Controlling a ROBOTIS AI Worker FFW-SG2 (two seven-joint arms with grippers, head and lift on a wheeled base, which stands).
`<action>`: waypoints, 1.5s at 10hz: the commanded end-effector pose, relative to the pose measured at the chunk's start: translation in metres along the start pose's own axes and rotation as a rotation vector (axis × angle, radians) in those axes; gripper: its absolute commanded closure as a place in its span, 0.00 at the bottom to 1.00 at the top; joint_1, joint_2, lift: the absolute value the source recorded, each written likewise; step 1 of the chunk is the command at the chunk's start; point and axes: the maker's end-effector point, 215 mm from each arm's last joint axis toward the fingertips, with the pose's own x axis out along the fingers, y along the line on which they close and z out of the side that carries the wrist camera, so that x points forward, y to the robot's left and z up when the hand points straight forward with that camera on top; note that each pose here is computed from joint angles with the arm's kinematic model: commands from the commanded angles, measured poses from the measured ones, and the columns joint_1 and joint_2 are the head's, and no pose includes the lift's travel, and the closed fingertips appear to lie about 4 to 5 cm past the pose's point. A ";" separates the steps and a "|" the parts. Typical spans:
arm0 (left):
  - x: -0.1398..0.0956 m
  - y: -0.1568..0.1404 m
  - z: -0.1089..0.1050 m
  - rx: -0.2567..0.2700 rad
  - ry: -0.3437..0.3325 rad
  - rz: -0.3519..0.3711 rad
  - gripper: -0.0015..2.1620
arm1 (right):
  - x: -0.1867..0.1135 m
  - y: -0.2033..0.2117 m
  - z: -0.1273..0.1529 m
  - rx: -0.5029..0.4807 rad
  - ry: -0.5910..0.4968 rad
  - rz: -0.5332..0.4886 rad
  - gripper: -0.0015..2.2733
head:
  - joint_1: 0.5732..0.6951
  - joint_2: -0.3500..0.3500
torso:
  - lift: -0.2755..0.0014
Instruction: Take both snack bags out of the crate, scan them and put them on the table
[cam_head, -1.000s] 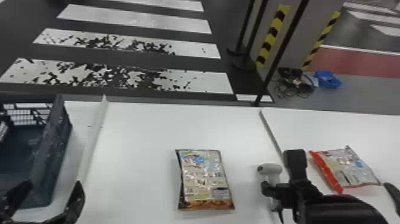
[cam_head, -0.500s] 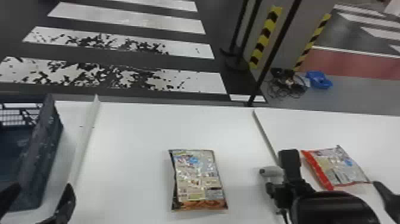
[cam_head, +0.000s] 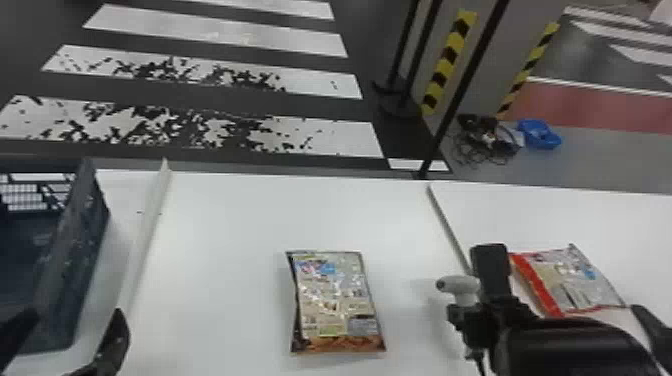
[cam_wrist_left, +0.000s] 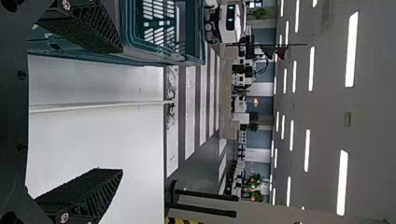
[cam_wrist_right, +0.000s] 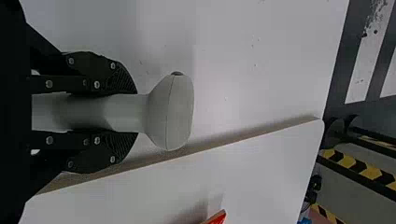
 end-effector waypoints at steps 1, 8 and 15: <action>0.001 0.000 0.001 -0.001 -0.002 0.000 0.04 | -0.018 0.025 -0.003 0.000 0.017 0.044 0.99 | 1.00 0.19 | 0.66; 0.001 0.000 -0.005 -0.001 0.008 0.001 0.04 | -0.068 0.129 0.003 -0.058 0.024 0.213 0.99 | 1.00 0.45 | 0.66; 0.000 -0.001 -0.005 0.000 0.008 -0.004 0.04 | -0.084 0.156 0.012 -0.080 0.004 0.258 0.99 | 1.00 0.56 | 0.66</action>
